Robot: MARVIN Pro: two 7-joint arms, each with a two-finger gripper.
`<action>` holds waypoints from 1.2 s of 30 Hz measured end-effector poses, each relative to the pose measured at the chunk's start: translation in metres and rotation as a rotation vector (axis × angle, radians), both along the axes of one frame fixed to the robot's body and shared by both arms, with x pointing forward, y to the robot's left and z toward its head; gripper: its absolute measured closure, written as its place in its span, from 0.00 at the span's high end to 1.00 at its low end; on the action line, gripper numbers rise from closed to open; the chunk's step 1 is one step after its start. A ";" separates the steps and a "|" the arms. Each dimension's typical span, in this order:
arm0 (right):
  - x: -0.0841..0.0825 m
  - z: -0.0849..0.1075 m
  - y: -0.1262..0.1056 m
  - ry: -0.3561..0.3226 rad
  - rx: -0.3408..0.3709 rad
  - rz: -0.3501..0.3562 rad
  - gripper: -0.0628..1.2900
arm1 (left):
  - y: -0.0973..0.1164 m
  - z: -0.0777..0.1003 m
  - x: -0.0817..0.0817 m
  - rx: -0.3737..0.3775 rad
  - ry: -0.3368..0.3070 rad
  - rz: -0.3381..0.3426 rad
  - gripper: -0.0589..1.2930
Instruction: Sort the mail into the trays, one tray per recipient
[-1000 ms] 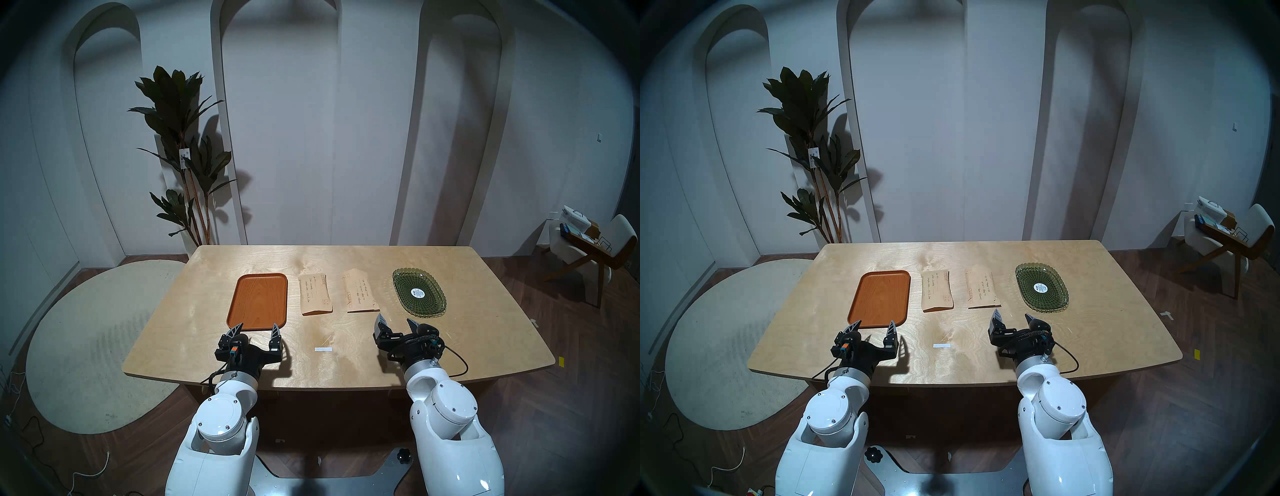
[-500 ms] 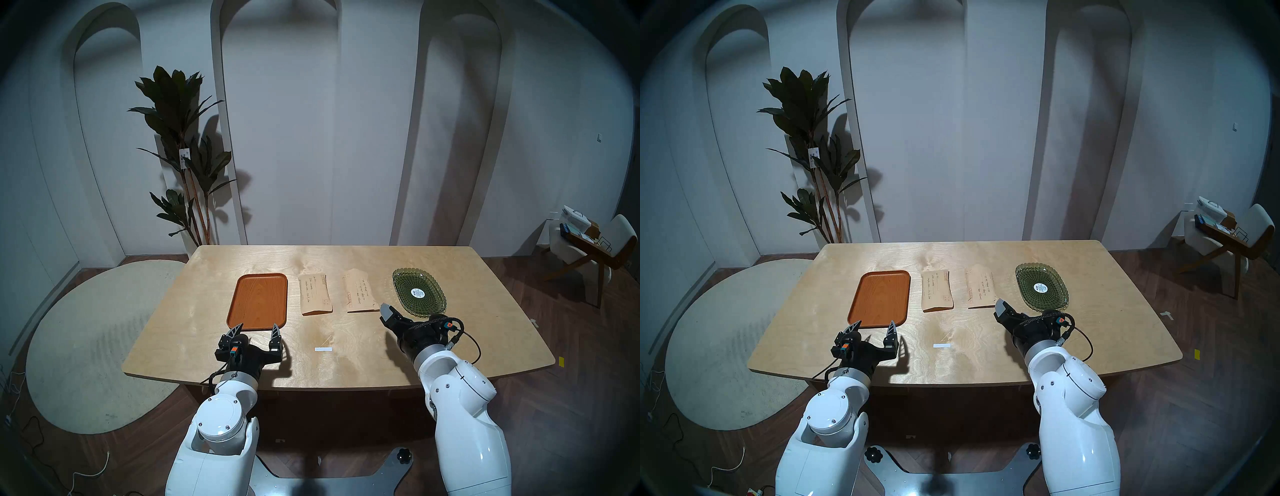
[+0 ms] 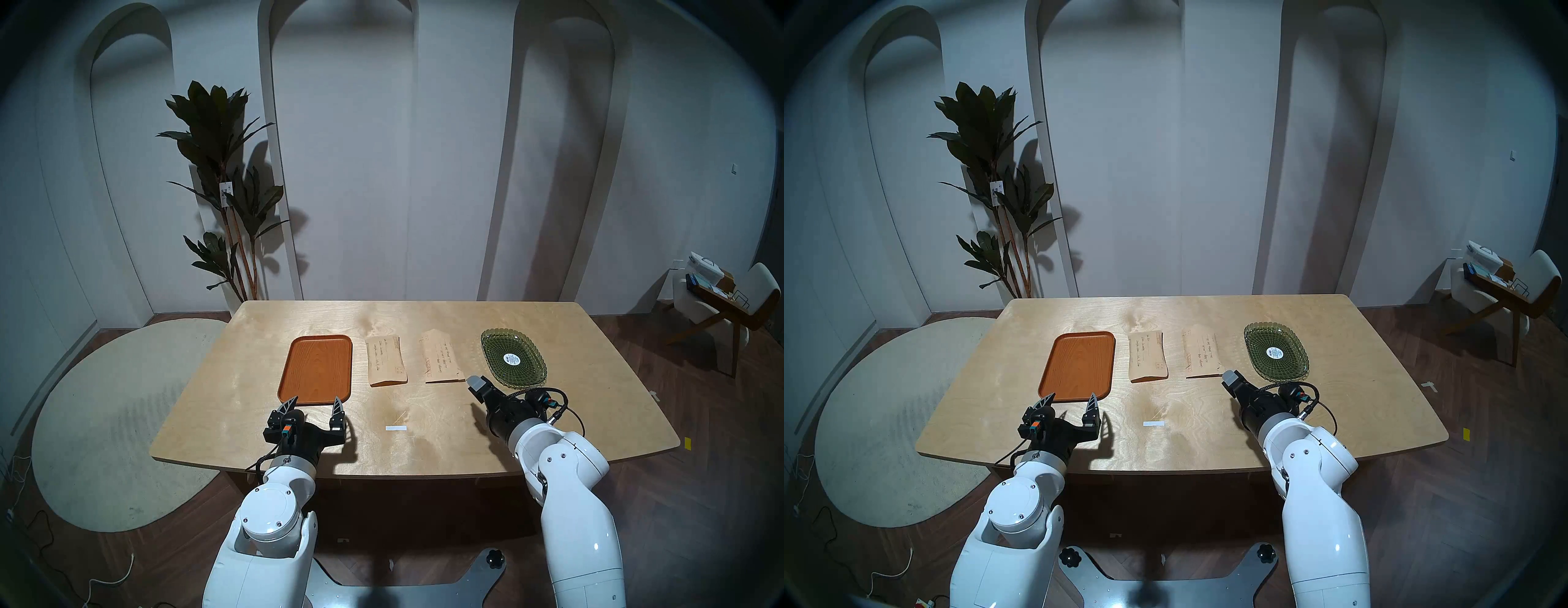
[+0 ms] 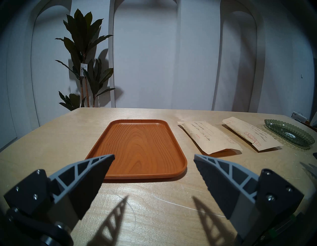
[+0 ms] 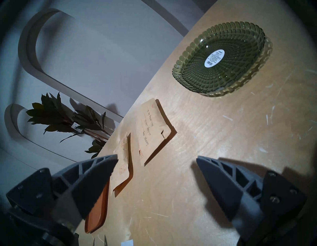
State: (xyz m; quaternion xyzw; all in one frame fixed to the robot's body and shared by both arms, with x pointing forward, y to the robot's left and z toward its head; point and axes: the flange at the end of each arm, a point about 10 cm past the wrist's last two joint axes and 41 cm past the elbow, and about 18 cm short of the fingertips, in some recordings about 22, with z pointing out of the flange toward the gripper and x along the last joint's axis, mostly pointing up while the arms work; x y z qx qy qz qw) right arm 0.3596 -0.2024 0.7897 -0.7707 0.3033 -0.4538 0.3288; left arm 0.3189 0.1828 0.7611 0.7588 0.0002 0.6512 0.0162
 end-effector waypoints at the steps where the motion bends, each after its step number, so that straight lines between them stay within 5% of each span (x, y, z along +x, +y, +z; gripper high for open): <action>1: 0.001 -0.001 0.001 0.005 0.005 0.001 0.95 | 0.000 0.000 0.000 0.000 0.000 0.000 0.97; 36: 0.086 -0.011 0.037 0.043 0.090 0.042 0.95 | 0.000 0.000 0.000 0.000 0.000 0.000 0.97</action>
